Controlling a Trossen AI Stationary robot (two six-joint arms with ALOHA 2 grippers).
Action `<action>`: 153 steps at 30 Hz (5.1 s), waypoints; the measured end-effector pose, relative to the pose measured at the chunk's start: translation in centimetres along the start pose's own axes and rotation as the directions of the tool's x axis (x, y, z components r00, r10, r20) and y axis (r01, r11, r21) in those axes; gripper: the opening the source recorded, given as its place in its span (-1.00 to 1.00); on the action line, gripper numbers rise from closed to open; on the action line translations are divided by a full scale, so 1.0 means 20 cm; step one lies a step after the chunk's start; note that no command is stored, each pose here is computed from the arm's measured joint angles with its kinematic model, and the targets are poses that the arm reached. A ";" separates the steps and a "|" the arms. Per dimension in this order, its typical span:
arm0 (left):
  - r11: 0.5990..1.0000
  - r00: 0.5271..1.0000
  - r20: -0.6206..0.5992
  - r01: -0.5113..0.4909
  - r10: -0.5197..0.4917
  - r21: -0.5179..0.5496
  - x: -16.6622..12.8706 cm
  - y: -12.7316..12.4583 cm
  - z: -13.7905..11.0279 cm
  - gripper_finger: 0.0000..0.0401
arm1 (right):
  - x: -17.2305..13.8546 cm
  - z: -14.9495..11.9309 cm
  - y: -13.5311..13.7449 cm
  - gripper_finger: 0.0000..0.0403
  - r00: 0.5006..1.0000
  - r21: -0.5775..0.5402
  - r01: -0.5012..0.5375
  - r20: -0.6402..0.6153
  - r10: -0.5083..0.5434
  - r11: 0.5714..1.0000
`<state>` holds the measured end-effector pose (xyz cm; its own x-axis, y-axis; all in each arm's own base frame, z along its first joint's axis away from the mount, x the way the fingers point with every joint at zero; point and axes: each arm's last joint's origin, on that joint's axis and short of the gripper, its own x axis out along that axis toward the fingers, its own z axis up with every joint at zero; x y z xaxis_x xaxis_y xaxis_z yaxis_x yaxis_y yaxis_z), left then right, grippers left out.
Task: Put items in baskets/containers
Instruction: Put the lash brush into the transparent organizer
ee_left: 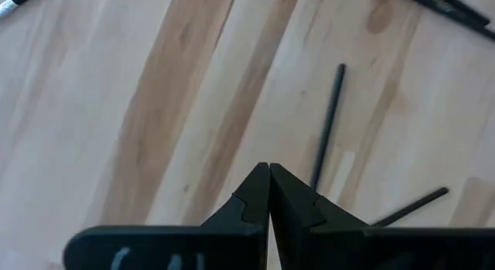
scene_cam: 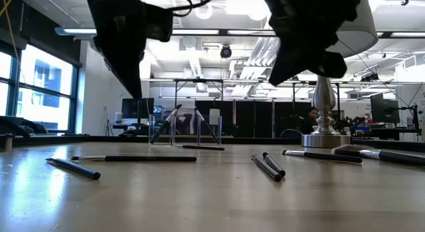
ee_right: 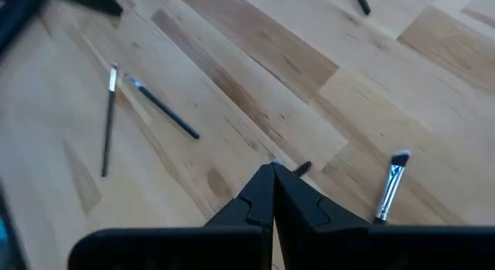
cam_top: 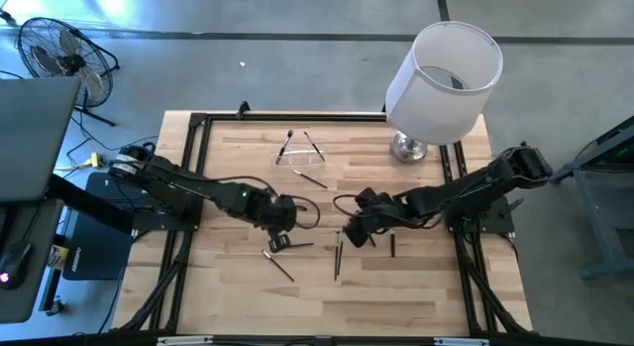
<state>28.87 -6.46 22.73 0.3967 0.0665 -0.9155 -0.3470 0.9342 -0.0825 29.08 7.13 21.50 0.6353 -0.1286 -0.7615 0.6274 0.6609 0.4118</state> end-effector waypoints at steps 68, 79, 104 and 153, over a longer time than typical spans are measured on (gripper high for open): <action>0.965 0.976 -0.179 -0.073 0.121 0.253 0.09 0.15 -0.15 -0.99 | 0.52 0.02 0.14 -0.99 0.872 0.016 0.464 -0.187 -0.453 0.886; 0.988 1.000 -0.012 0.000 0.002 0.153 0.11 0.10 -0.06 -0.99 | 0.42 0.04 0.17 -1.00 0.883 -0.155 0.420 -0.157 -0.442 0.894; 0.975 0.889 0.404 0.179 -0.217 0.130 0.05 -0.01 0.14 -0.98 | 0.03 -0.07 -0.26 -1.00 0.870 0.017 -0.379 0.346 0.350 0.925; 0.927 0.727 0.636 0.372 -0.257 -0.051 -0.12 0.27 -0.45 -0.50 | 0.60 0.64 0.09 -0.98 0.917 -0.265 0.268 -0.224 -0.330 0.926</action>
<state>18.40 -4.81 20.92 0.9184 0.0307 -0.3944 -0.2169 0.8728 -0.4372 43.60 -2.64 19.40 0.2752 -0.1704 -0.9462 0.6323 0.7735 0.0445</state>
